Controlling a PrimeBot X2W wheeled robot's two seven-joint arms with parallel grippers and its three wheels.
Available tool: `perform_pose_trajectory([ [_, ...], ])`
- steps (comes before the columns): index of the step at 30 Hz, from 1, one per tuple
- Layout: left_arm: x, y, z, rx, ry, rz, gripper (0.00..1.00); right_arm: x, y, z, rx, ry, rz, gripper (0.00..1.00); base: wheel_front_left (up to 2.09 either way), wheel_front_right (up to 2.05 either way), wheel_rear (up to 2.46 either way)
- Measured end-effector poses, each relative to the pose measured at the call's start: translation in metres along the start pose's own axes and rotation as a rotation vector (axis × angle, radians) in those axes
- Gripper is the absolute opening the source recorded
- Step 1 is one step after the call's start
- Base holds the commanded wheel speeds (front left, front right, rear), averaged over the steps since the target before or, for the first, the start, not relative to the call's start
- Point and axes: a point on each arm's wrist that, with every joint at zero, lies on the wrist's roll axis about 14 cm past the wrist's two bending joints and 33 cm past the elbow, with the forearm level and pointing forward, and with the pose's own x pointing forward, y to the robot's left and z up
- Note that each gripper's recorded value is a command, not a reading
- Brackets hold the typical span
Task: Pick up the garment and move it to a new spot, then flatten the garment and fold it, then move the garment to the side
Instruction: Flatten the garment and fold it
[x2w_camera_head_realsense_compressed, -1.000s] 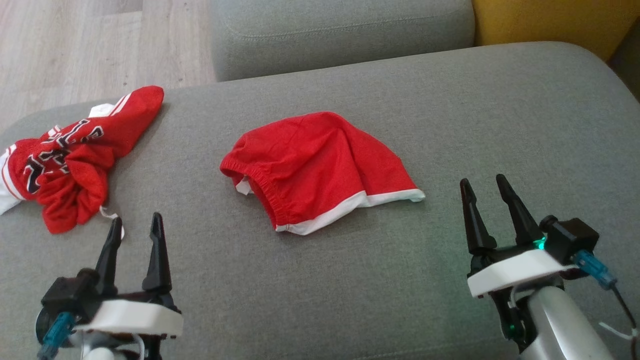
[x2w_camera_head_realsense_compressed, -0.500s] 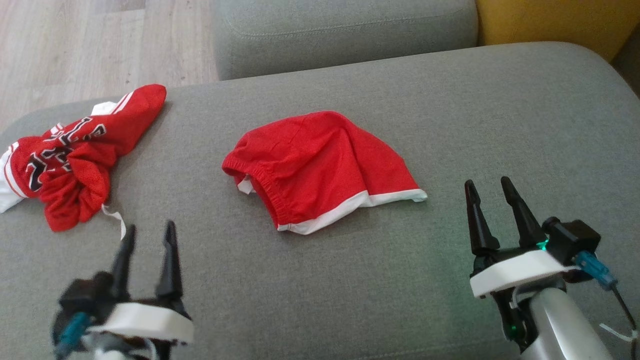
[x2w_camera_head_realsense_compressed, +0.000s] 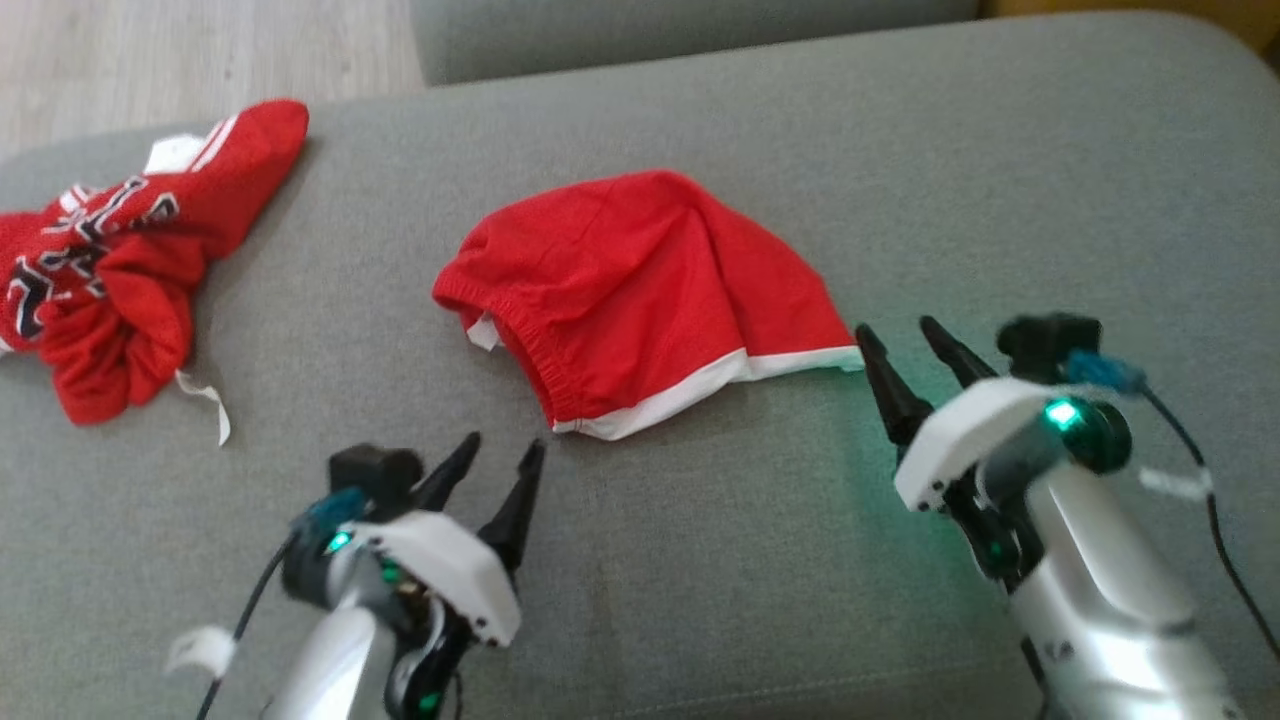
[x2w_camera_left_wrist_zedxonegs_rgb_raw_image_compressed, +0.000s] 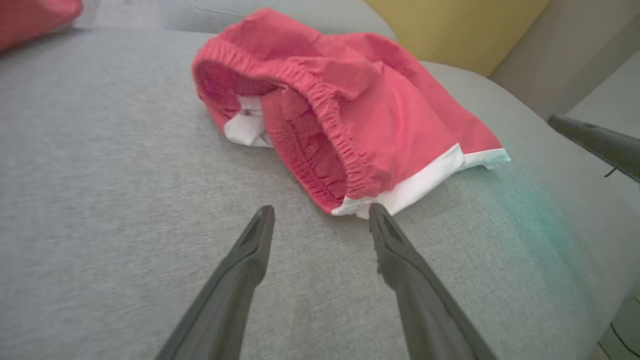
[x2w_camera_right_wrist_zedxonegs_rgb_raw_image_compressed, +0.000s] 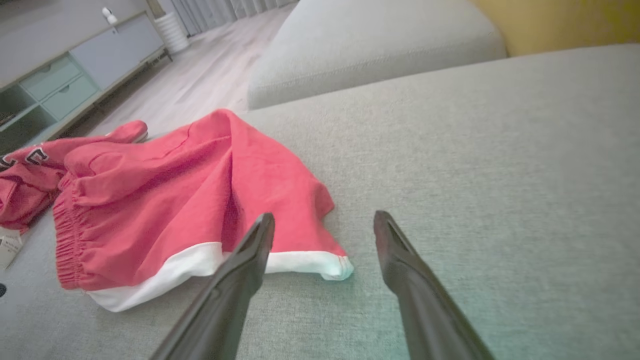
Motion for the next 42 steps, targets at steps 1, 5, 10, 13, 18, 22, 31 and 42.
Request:
perform_pose_trajectory([
  [1, 0.005, -0.002, -0.004, -0.006, 0.021, -0.012, 1.00, 0.005, 0.001, -0.003, 0.004, 0.032, 0.006, 1.00, 0.00, 0.00, 0.00],
  [5, 0.020, -0.016, -0.015, -0.008, 0.079, -0.071, 1.00, 0.018, -0.004, -0.025, -0.004, 0.146, 0.004, 1.00, 0.00, 0.00, 0.00],
  [10, 0.041, -0.021, -0.016, 0.006, 0.100, -0.115, 1.00, 0.030, -0.008, -0.049, -0.011, 0.253, 0.003, 1.00, 0.00, 0.00, 0.00],
  [13, 0.050, -0.020, -0.022, 0.003, 0.131, -0.126, 1.00, 0.037, -0.006, -0.055, -0.003, 0.280, 0.014, 1.00, 0.00, 0.00, 0.00],
  [18, 0.055, -0.023, -0.037, -0.012, 0.180, -0.146, 1.00, 0.044, -0.003, -0.056, 0.005, 0.288, 0.028, 0.89, 0.00, 0.00, 0.00],
  [22, 0.058, -0.018, -0.036, -0.001, 0.179, -0.150, 0.00, 0.044, 0.001, -0.058, 0.009, 0.292, 0.040, 0.00, 0.00, 0.00, 0.00],
  [31, 0.040, -0.017, 0.006, -0.006, 0.015, -0.159, 0.00, 0.032, 0.011, -0.008, 0.026, 0.047, 0.056, 0.00, 0.00, 0.00, 0.00],
  [42, 0.011, 0.012, 0.069, 0.033, -0.114, -0.110, 0.00, 0.015, 0.021, 0.032, 0.022, -0.098, 0.122, 0.00, 0.00, 0.00, 0.00],
])
